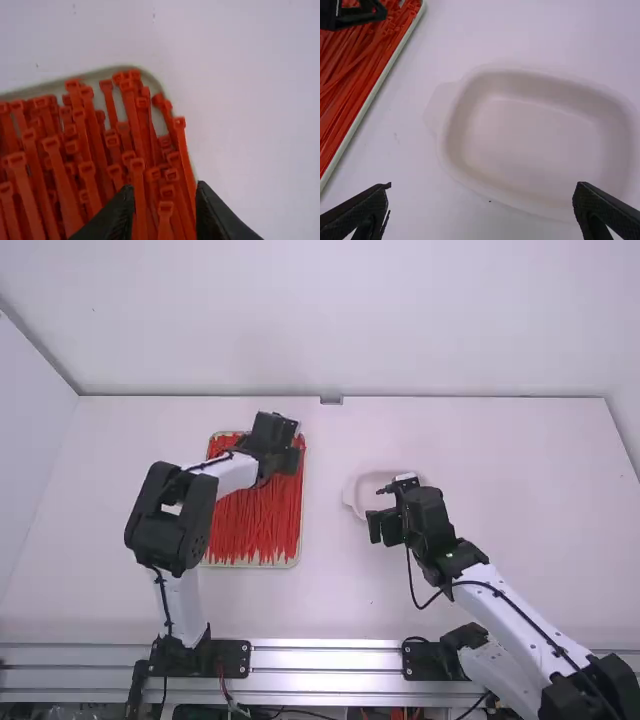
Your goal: Fasten the cable tie
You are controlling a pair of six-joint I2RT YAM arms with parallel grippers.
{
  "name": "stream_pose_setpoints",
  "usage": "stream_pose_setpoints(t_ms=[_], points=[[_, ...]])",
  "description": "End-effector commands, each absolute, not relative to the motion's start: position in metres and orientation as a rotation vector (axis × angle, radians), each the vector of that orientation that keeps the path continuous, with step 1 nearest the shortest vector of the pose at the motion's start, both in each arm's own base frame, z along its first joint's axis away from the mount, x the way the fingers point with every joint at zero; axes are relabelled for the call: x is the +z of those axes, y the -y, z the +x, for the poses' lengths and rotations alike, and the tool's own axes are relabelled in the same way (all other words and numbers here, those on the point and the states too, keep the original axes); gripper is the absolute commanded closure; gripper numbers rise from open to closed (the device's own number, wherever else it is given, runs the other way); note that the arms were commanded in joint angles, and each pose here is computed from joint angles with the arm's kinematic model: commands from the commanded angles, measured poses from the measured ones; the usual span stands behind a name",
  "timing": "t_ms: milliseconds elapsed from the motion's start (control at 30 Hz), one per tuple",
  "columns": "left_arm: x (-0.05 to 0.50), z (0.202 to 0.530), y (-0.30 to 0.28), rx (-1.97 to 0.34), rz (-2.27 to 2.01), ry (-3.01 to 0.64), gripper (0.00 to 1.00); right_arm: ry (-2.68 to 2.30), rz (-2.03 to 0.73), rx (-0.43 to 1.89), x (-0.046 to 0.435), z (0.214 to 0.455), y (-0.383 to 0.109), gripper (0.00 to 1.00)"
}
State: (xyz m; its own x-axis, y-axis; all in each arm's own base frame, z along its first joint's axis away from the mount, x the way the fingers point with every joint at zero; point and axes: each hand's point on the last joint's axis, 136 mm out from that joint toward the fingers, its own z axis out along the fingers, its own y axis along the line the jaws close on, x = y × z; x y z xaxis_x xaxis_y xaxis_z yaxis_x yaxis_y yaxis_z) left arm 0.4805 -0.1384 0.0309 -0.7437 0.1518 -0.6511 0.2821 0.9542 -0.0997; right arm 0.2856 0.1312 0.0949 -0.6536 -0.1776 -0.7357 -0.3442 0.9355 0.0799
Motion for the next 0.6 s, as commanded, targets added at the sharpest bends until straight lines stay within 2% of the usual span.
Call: stream_pose_setpoints(t_ms=[0,400,567], points=[[0.0219,0.4742,0.1417,-0.265,0.317,-2.441,0.67,-2.260,-0.357,0.279,0.1098,0.2927,-0.1338,0.02],[0.0180,0.4715,0.1407,-0.261,0.325,-2.441,0.71,-2.259,-0.357,0.279,0.1101,0.2928,-0.1338,0.02],[0.0144,0.4694,0.1405,-0.264,0.321,-2.433,0.69,-2.262,-0.357,0.278,0.1095,0.2923,-0.1336,0.02]])
